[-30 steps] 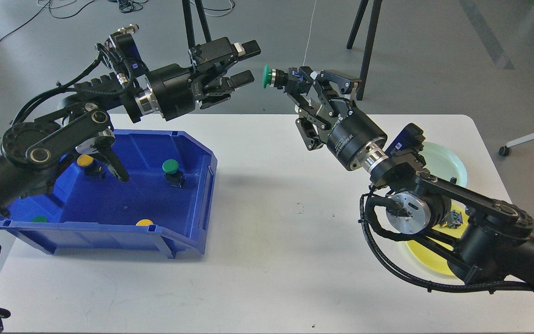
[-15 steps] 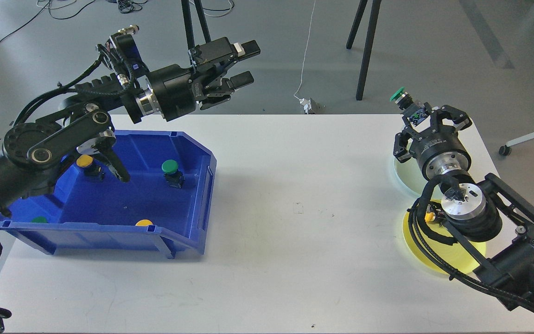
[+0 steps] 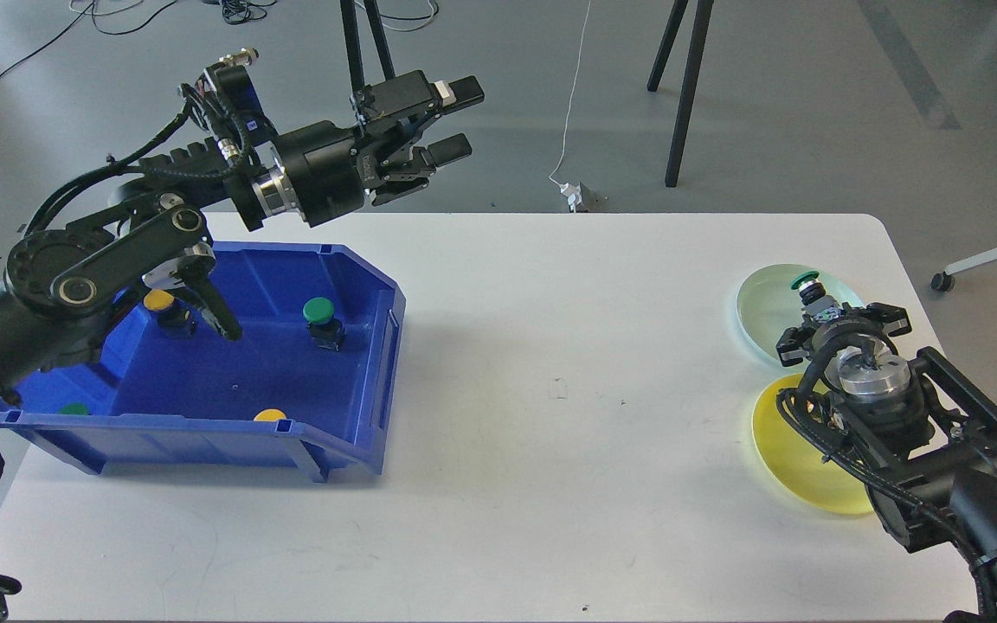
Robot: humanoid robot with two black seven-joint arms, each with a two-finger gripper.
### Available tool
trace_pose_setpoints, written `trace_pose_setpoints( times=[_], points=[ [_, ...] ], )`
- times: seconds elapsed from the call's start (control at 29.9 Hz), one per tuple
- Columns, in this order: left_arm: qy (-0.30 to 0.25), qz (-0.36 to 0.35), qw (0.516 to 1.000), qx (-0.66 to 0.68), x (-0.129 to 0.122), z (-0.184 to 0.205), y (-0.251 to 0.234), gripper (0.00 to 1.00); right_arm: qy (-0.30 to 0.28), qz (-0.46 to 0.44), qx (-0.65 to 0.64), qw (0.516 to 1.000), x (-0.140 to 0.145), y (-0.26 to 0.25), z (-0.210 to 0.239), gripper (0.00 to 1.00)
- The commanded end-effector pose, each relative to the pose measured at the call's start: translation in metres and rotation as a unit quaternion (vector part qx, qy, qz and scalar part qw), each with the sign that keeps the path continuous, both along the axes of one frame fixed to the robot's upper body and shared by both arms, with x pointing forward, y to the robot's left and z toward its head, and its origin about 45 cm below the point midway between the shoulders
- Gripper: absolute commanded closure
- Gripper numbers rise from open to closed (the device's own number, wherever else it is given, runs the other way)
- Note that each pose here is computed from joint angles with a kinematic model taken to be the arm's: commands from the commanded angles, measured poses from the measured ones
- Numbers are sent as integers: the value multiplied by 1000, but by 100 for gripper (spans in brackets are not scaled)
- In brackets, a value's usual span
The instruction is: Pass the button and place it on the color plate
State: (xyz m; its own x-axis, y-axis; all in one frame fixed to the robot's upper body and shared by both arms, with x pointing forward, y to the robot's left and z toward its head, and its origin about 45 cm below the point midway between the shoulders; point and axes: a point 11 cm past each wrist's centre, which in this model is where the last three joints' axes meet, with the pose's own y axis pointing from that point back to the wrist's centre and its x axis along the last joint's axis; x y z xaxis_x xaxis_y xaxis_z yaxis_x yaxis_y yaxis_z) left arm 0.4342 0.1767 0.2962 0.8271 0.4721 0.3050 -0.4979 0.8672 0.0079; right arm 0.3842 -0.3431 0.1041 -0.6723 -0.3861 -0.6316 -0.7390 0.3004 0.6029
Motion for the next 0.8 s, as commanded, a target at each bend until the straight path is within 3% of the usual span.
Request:
trace_pose_setpoints(
  times=[0.0,0.07,0.17,0.27,0.37,0.5,0.77],
  points=[
    [0,0,1000,0,0,0,0,9,2,-1,0,1000,0,0,-1,50],
    [0,0,1000,-1,0,0,0,9,2,-2,-1,1000,0,-1,-1,40],
    [0,1,1000,-1,0,0,0,9,0,-1,-2,1000,2,-1,1,17],
    [2,1,1000,-6,1,1,-1,8,-5,6,-2,1000,4,3,4,7],
    [20,28,999,-40,9,2,7,8,-24,39,-15,999,13,18,19,5],
    [55,85,987,-127,24,10,30,7,-89,172,-97,976,20,64,65,4],
    [79,196,963,-166,29,2,120,4,-228,403,-269,845,8,92,162,3]
  ],
)
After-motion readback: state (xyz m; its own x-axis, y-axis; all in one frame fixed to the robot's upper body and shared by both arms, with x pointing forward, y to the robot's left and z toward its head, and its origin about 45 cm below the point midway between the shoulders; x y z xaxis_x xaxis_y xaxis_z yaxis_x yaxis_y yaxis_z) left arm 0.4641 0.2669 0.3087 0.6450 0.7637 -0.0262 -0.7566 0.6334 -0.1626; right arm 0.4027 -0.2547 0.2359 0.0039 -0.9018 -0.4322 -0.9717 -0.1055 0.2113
